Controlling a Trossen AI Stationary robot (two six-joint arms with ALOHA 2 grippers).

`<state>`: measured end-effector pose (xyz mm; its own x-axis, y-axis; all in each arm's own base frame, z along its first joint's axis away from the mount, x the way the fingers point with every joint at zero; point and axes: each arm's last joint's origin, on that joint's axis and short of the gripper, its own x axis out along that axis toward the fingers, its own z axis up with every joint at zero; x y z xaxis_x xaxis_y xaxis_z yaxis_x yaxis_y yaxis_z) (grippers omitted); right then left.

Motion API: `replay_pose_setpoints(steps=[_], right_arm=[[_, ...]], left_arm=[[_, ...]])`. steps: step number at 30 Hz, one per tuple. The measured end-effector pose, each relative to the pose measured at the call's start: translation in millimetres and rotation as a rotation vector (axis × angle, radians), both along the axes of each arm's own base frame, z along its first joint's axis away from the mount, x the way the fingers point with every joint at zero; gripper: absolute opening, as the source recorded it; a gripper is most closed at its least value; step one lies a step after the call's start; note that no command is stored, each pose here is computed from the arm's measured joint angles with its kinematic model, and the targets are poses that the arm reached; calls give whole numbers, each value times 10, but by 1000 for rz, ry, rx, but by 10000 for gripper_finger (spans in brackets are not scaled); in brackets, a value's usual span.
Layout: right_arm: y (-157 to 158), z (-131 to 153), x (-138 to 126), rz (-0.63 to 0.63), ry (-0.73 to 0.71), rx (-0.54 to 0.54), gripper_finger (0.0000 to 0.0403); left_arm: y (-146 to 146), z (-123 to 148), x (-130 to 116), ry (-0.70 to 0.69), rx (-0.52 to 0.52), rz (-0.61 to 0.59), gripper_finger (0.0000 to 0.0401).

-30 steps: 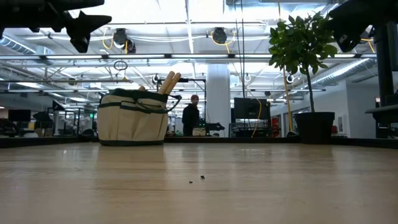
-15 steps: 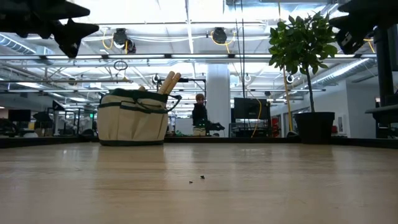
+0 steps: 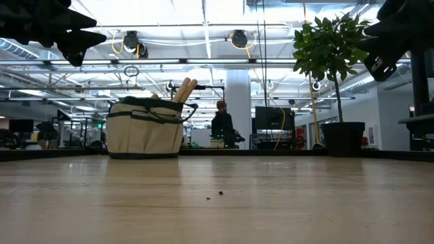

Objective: Pick & Place Garden tools in Gardening bag
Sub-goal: Return to Home Position

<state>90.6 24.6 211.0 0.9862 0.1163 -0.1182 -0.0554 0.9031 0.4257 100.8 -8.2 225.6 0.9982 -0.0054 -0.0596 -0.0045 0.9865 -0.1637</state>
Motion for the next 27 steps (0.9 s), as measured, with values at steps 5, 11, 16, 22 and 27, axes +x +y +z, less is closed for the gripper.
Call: replay_pose_setpoints(steps=[5,11,16,22,27], right_arm=[[-12,-9,-32,-1,-27,1,105],[-25,16,-72,1,-66,-12,105],[-30,-3,-86,1,-51,-20,105],[-32,-14,-87,3,-51,-106,105],[-68,-20,-86,-109,-45,-188,105]], left_arm=[[0,-20,3,9,21,-1,184],[-5,-284,43,-39,-15,0,184],[-5,-515,45,-86,-61,0,184],[-3,-553,25,-74,-71,-1,184],[-3,-565,22,-61,-58,0,184]])
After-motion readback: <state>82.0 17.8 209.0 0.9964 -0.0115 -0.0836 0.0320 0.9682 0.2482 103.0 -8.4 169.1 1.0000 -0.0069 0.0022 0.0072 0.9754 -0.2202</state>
